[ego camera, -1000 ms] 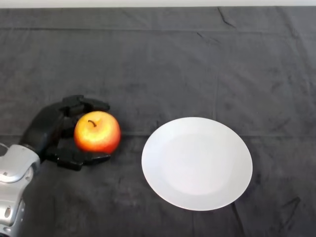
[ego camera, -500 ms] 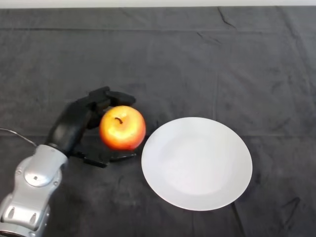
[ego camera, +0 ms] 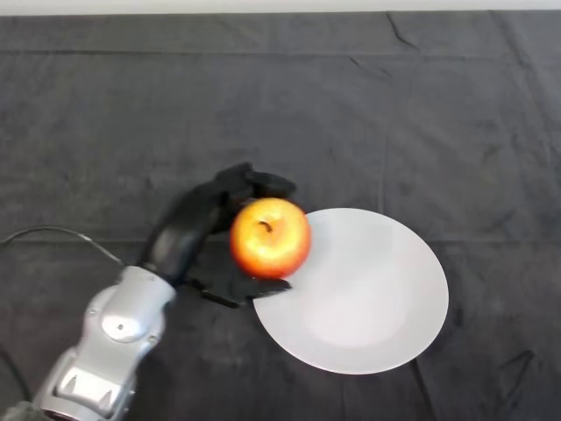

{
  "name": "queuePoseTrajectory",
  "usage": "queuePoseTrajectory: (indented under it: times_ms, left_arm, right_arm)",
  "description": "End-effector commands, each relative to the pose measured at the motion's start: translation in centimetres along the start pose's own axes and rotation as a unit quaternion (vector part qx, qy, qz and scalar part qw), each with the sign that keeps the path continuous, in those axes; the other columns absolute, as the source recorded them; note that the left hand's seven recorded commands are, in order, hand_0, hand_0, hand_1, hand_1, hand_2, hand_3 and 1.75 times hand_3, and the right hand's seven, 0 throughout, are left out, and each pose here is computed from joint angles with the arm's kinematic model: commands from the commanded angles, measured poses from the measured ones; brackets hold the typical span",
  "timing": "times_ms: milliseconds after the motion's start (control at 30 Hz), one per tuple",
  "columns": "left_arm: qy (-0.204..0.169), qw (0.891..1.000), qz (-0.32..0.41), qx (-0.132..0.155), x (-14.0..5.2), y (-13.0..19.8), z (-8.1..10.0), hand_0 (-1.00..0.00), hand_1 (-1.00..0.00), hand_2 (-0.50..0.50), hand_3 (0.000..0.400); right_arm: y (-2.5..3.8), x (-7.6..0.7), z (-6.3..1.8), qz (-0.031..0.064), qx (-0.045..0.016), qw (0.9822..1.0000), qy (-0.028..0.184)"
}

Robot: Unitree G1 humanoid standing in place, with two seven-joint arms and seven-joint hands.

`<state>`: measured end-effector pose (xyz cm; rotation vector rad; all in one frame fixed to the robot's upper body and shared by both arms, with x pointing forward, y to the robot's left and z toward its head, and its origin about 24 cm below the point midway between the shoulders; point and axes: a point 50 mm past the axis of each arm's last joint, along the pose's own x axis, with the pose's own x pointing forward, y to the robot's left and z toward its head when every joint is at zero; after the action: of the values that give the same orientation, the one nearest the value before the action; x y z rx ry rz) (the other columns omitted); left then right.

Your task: Move the apple to the plate

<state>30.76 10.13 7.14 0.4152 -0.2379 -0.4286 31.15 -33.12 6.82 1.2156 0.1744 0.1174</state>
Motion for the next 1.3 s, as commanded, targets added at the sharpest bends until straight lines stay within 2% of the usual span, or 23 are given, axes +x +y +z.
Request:
queuePoseTrajectory:
  times_ms: [33,300,367,400,433,467,500,533,567,1300]
  left_arm:
    - [-0.013,1.0,-0.005,0.015,0.8,-0.2,0.3,-1.0,-0.91,-0.05,0.4]
    - [-0.007,0.999,-0.041,0.02,0.9,-1.6,-0.4,-1.0,-0.89,-0.06,0.4]
    - [-0.004,0.999,-0.049,0.022,0.8,-1.6,-0.5,-1.0,-0.85,-0.07,0.4]
    - [-0.003,0.998,-0.052,0.022,0.8,-1.6,-0.6,-0.97,-0.8,-0.09,0.389]
    - [-0.002,0.998,-0.055,0.023,0.9,-1.6,-0.6,-0.91,-0.72,-0.09,0.364]
    - [-0.001,0.998,-0.057,0.024,0.9,-1.6,-0.7,-0.73,-0.49,-0.12,0.293]
    - [0.0,0.998,-0.059,0.025,0.8,-1.5,-0.7,-0.66,-0.36,-0.15,0.265]
    - [0.001,0.998,-0.061,0.026,0.8,-1.5,-0.8,-0.32,0.0,-0.16,0.129]
    - [0.002,0.998,-0.062,0.026,0.8,-1.5,-0.8,0.0,0.0,0.0,0.0]
    - [-0.004,0.999,-0.036,0.039,0.8,0.6,-0.6,0.0,0.0,0.0,0.0]
  right_arm:
    - [0.66,-0.18,1.0,0.0096,-0.0088,0.9998,-0.017]
    - [0.67,-0.18,1.01,0.0097,-0.0084,0.9998,-0.017]
    - [0.67,-0.18,1.01,0.0097,-0.0082,0.9998,-0.017]
    - [0.67,-0.18,1.01,0.0097,-0.0082,0.9998,-0.017]
    - [0.67,-0.18,1.01,0.0098,-0.0081,0.9998,-0.017]
    - [0.67,-0.18,1.02,0.0098,-0.008,0.9998,-0.017]
    - [0.67,-0.18,1.02,0.0098,-0.008,0.9998,-0.017]
    - [0.67,-0.18,1.02,0.0098,-0.0079,0.9998,-0.017]
    - [0.67,-0.18,1.02,0.0098,-0.0079,0.9998,-0.017]
    - [0.67,-0.18,1.02,0.0101,-0.0073,0.9998,-0.017]
